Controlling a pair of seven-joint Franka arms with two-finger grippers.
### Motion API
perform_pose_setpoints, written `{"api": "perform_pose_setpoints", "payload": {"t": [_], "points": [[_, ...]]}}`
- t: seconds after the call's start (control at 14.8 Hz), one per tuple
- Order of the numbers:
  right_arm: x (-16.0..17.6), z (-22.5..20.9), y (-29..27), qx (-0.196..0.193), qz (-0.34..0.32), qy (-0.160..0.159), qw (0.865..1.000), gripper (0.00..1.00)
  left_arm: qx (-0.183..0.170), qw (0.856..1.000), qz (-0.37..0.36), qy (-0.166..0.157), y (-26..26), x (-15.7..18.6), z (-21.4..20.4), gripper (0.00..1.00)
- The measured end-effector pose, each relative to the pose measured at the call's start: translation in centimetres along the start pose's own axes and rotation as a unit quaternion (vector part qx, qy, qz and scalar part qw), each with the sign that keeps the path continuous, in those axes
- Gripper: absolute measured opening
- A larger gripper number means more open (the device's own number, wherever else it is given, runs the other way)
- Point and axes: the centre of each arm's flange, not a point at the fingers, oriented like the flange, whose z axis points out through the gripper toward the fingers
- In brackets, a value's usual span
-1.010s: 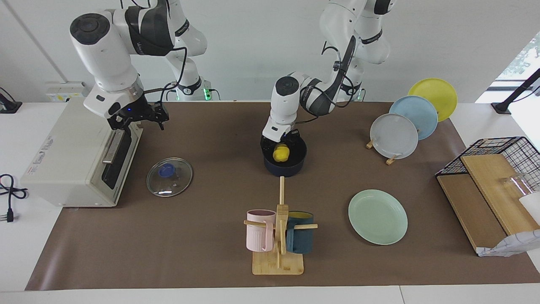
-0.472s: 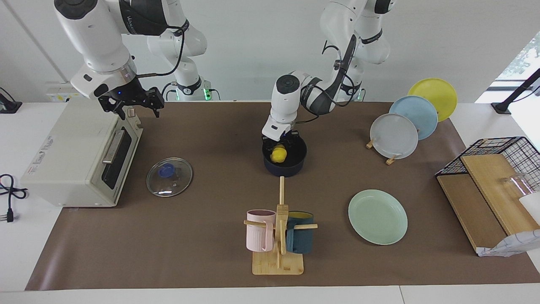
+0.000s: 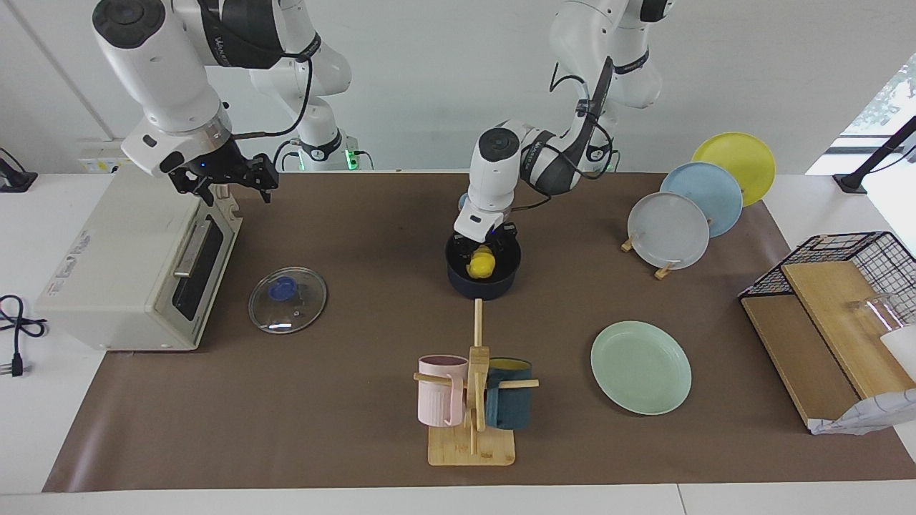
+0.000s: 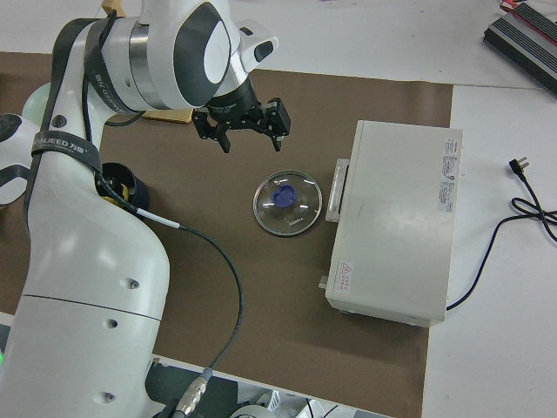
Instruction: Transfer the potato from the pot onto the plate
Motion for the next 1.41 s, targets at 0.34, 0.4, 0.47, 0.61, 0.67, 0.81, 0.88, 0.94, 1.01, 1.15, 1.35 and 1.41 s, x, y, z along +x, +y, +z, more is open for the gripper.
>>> {"api": "perform_pose_setpoints", "payload": {"t": [0.34, 0.4, 0.47, 0.61, 0.67, 0.81, 0.88, 0.94, 1.01, 1.15, 1.35, 1.41], "points": [[-1.3, -0.8, 0.4, 0.000, 0.005, 0.000, 1.000, 1.00, -0.002, 1.000, -0.013, -0.004, -3.2, 3.6, -8.6, 0.65], [-1.5, -0.8, 0.5, 0.000, 0.006, 0.002, 1.000, 1.00, -0.009, 1.000, -0.014, -0.008, -4.0, 4.6, -10.4, 0.65], [-1.6, -0.9, 0.6, 0.000, 0.007, 0.005, 1.000, 1.00, -0.017, 1.000, -0.012, -0.010, -5.0, 5.9, -12.3, 0.65], [-1.5, -0.8, 0.8, 0.000, 0.009, 0.010, 1.000, 1.00, -0.027, 0.999, -0.010, -0.014, -8.2, 9.2, -16.0, 0.65], [-1.5, -0.8, 0.9, 0.000, 0.010, 0.012, 1.000, 1.00, -0.032, 0.999, -0.009, -0.013, -10.3, 11.2, -17.4, 0.65], [-1.4, -0.7, 1.3, 0.001, 0.013, 0.016, 1.000, 1.00, -0.040, 0.999, -0.009, -0.005, -14.8, 15.3, -18.9, 0.65], [-1.3, -0.7, 1.4, 0.001, 0.014, 0.016, 1.000, 1.00, -0.042, 0.999, -0.007, -0.002, -16.9, 17.1, -18.8, 0.65], [-1.3, -0.7, 1.4, 0.001, 0.015, 0.016, 1.000, 1.00, -0.042, 0.999, -0.002, -0.002, -18.8, 18.7, -18.2, 0.65], [-1.2, -0.6, 1.5, 0.001, 0.015, 0.016, 1.000, 1.00, -0.041, 0.999, 0.003, -0.004, -20.3, 20.0, -17.3, 0.65], [-1.2, -0.5, 1.7, 0.001, 0.017, 0.015, 1.000, 1.00, -0.042, 0.999, 0.007, 0.003, -22.1, 22.7, -14.5, 0.65], [-1.2, -0.4, 2.1, 0.002, 0.020, 0.014, 1.000, 1.00, -0.038, 0.999, 0.017, 0.014, -24.2, 26.2, -9.2, 0.65], [-1.2, -0.4, 2.0, 0.002, 0.020, 0.015, 1.000, 1.00, -0.032, 0.999, 0.022, 0.016, -24.7, 26.9, -7.5, 0.65]]}}
